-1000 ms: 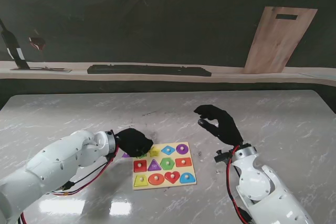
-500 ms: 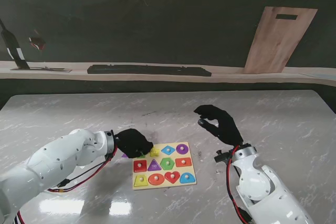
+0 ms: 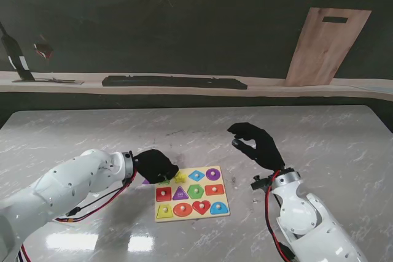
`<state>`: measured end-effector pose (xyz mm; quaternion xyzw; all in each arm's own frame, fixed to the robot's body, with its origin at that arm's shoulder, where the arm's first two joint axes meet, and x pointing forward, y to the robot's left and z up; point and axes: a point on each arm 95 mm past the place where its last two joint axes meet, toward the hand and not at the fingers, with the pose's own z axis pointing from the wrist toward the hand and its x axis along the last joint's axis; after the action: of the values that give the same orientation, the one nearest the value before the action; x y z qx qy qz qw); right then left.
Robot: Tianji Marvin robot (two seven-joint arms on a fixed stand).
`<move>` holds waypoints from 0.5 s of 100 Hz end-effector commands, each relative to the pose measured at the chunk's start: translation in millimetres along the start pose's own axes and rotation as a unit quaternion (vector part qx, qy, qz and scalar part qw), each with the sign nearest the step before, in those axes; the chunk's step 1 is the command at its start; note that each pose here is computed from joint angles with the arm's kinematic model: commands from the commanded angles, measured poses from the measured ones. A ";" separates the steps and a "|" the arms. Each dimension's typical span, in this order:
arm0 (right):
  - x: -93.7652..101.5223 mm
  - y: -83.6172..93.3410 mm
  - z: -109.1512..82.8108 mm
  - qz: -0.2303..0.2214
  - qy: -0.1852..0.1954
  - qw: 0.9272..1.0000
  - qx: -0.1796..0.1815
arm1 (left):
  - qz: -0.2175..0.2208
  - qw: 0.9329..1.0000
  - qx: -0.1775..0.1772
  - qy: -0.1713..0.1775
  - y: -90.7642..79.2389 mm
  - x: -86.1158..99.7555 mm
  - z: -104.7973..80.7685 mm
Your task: Fit puzzle pieces into a puzzle board
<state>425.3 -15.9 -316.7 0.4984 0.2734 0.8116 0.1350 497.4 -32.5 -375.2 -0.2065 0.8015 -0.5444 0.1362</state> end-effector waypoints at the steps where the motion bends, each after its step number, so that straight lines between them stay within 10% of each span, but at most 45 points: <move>1: 1.7 -3.5 -2.0 0.003 0.002 1.000 0.001 | 0.002 1.000 -0.008 -0.005 4.1 -1.0 -2.0; 50: 2.0 -3.0 -2.6 0.003 0.003 1.000 0.000 | 0.007 1.000 -0.015 -0.013 5.9 1.0 -4.1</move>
<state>424.5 -16.2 -317.2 0.4981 0.2735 0.8117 0.1350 496.9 -32.6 -375.2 -0.2088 0.8025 -0.5398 0.1449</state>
